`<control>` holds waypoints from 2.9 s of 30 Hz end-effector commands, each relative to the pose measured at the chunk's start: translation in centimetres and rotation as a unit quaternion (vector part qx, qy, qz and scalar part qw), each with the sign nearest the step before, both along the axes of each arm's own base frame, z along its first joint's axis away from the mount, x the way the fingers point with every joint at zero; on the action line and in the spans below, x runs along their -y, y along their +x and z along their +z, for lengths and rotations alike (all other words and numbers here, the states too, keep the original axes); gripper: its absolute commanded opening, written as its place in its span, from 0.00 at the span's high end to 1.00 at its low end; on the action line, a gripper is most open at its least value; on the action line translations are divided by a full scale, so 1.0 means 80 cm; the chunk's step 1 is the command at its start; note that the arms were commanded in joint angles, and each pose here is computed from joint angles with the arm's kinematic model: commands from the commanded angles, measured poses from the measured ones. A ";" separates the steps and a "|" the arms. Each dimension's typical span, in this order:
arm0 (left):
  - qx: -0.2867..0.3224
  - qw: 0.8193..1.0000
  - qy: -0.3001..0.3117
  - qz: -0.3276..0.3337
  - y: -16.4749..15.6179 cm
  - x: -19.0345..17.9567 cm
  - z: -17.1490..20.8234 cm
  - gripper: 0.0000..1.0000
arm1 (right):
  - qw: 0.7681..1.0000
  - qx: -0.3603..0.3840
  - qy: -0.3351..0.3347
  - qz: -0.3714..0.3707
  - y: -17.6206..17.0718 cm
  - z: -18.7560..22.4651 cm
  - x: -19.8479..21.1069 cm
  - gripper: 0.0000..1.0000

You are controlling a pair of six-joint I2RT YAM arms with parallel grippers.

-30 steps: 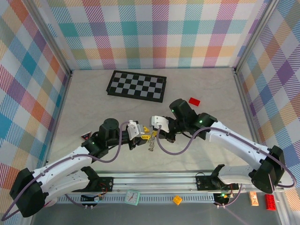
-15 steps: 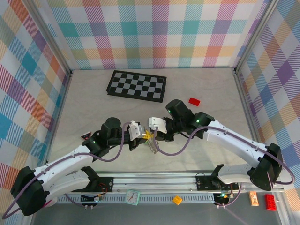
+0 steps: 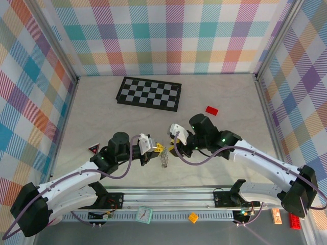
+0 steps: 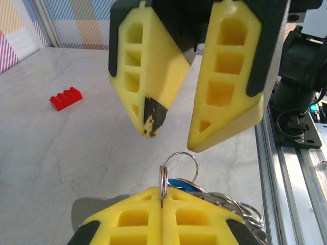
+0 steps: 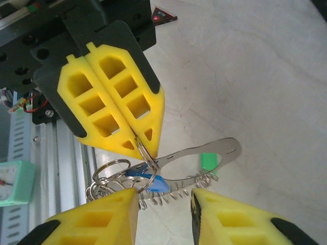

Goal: Put the keys on the keyring

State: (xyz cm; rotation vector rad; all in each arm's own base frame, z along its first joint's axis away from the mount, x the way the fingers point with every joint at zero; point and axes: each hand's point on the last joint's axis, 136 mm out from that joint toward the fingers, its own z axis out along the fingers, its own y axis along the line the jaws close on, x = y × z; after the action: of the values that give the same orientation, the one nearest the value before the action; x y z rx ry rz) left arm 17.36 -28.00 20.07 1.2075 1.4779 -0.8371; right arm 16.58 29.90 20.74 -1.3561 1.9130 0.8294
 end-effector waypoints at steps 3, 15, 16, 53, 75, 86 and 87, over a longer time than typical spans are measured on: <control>0.027 0.999 -0.038 -0.001 0.001 0.004 0.027 1.00 | 0.996 -0.061 0.048 -0.039 0.002 0.014 -0.011 0.72; 0.029 0.999 -0.040 0.001 0.002 0.004 0.027 1.00 | 0.995 -0.080 0.055 -0.036 -0.001 0.012 -0.015 0.77; 0.029 0.999 -0.040 0.001 0.003 0.004 0.027 1.00 | 0.995 -0.081 0.053 -0.036 -0.001 0.010 -0.015 0.79; 0.014 0.996 -0.090 -0.025 -0.006 0.013 0.037 1.00 | 0.989 0.097 0.114 0.011 0.000 0.028 0.002 0.71; 0.011 0.994 -0.102 -0.044 -0.014 0.016 0.041 1.00 | 0.985 0.086 0.127 0.078 -0.008 0.024 -0.026 0.97; 0.006 1.000 -0.004 0.006 0.002 0.000 0.011 0.72 | 0.988 0.104 0.036 0.106 -0.007 0.008 -0.013 1.00; 0.004 1.000 0.007 0.004 0.001 -0.001 0.009 0.73 | 0.988 0.104 0.027 0.109 -0.007 0.007 -0.012 1.00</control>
State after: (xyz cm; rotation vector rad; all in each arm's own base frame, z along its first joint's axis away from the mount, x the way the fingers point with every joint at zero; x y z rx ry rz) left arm 17.50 -28.12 20.09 1.1587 1.4862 -0.8737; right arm 16.37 30.95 20.48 -1.4852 1.6355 0.8469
